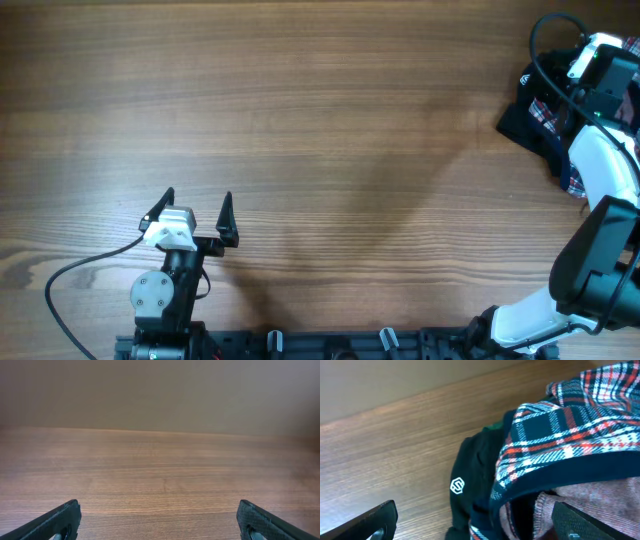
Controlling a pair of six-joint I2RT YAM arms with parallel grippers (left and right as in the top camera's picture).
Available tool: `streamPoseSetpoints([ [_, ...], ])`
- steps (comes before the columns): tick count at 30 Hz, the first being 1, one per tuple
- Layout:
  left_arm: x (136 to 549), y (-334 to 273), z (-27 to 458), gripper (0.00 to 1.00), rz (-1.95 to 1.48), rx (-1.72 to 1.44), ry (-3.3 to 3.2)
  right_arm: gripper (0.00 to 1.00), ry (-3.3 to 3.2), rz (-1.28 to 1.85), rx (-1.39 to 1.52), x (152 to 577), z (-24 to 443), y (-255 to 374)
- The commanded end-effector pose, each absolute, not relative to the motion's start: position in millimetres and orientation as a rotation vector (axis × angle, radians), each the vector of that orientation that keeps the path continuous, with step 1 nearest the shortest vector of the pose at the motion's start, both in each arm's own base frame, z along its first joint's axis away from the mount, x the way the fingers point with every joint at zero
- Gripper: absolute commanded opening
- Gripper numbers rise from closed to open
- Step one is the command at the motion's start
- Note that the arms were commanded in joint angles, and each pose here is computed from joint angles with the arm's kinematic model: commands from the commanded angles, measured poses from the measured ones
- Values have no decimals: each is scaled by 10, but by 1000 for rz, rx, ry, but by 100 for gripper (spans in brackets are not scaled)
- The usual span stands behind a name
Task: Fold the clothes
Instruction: 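Reach the right gripper to the plaid shirt at upper right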
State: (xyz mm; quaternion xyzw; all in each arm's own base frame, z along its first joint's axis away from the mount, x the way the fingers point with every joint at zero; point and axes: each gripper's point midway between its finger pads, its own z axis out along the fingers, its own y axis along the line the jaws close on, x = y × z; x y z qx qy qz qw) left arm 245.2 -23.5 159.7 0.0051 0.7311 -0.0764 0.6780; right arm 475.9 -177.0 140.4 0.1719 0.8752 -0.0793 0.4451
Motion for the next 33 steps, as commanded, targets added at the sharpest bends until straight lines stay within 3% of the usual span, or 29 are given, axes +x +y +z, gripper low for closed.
streamPoseSetpoints([
  [1, 2450, -236, 1581, 100, -177, 12, 1643, 100, 2208, -279, 437, 4751, 1271, -1888],
  [5, 2450, -237, 1581, 100, -178, 12, 1643, 99, 2261, -270, 445, 4736, 1047, -1878],
  [8, 2450, -237, 1581, 100, -178, 12, 1643, 88, 2261, -269, 447, 4739, 1041, -1879],
  [10, 2450, -237, 1581, 100, -178, 12, 1643, 72, 2261, -269, 447, 4737, 1040, -1879],
  [12, 2450, -237, 1581, 100, -178, 12, 1643, 45, 2260, -269, 448, 4738, 1044, -1879],
  [17, 2450, -237, 1581, 100, -178, 12, 1643, 17, 2216, -251, 476, 4748, 1209, -1875],
  [22, 2450, -237, 1581, 100, -178, 12, 1643, 5, 2160, -254, 465, 4738, 1489, -1866],
  [33, 2450, -237, 1581, 100, -178, 12, 1643, 4, 2121, -196, 457, 4707, 1737, -1771],
])
